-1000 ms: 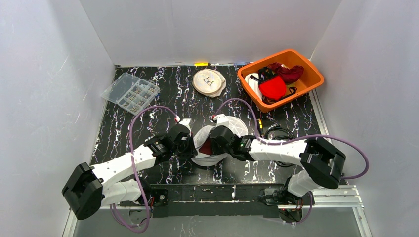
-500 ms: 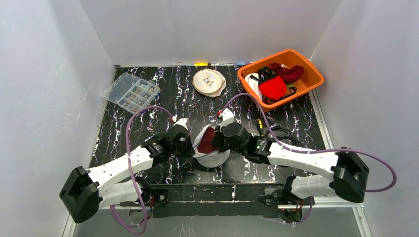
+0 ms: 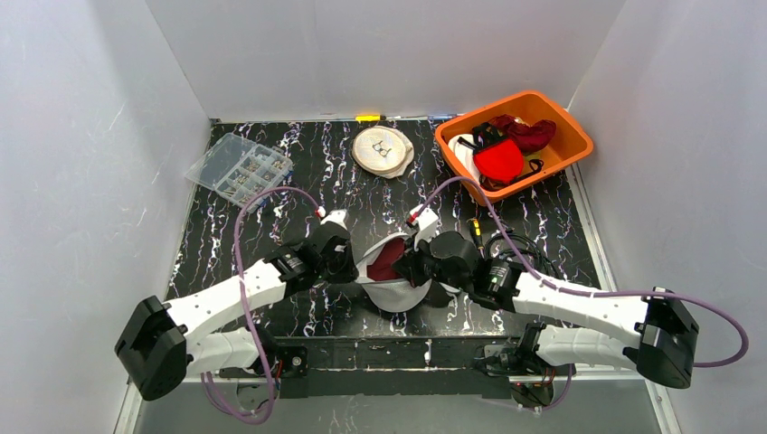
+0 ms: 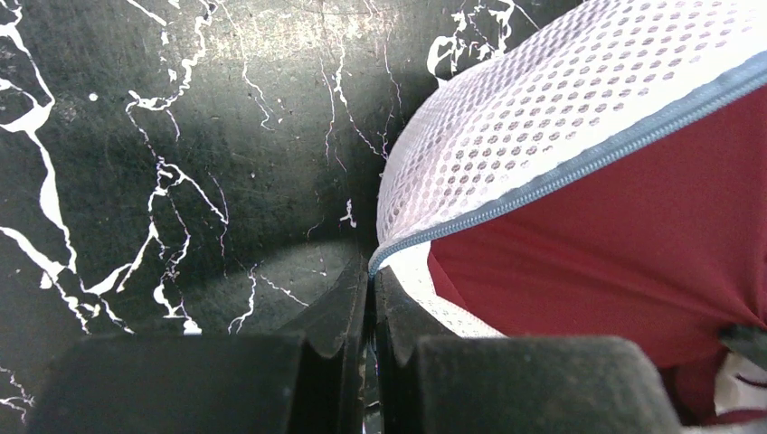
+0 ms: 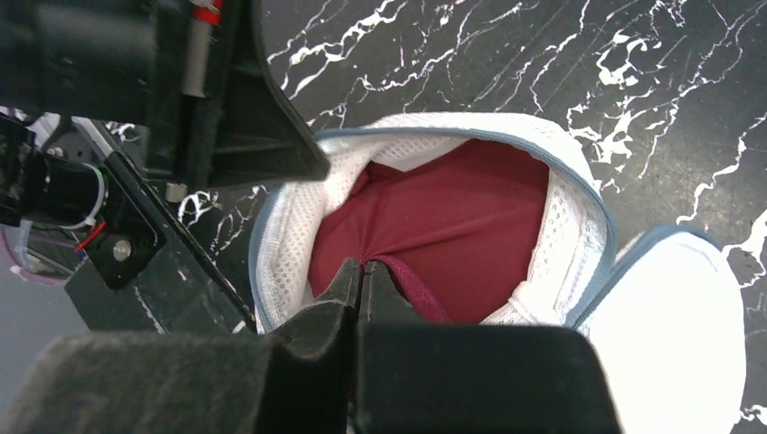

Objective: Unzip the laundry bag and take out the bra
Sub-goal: Pick up the bra from the laundry bag.

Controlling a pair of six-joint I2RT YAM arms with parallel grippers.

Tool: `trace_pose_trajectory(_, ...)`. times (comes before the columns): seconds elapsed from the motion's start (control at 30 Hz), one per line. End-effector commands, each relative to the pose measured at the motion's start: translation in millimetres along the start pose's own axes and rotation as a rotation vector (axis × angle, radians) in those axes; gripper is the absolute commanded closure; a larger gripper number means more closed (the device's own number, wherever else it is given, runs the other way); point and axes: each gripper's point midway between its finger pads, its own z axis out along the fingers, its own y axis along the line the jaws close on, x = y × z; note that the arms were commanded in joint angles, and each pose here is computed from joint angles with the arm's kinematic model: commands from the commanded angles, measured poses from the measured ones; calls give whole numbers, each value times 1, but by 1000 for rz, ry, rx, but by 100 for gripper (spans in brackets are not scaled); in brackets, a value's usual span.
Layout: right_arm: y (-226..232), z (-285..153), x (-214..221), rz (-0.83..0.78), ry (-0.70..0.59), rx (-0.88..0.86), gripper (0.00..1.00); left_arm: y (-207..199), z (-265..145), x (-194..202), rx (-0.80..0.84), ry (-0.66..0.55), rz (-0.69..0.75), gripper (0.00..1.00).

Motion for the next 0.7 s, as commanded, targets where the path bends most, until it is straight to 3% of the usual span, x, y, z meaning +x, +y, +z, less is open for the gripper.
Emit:
trace_pose_trajectory(0.0, 19, -4, -54, 80, -205, -62, 99, -6, 6, -6, 3, 0, 37, 100)
trace_pose_trajectory(0.17, 11, -21, -93, 184, -405, -27, 99, -9, 6, -12, 4, -17, 46, 100)
trace_pose_trajectory(0.3, -1, -28, -104, 202, -455, 36, 99, -7, 0, -23, -10, -61, 54, 100)
trace_pose_trajectory(0.5, -29, -12, -55, 191, -329, 160, 99, -8, -5, -32, -24, -88, 45, 100)
trace_pose_trajectory(0.53, -33, -8, -42, 187, -293, 176, 99, -9, -5, -31, -19, -77, 44, 96)
trace_pose_trajectory(0.67, -42, 0, -3, 195, -201, 195, 99, -21, -6, -25, 23, -29, 31, 55)
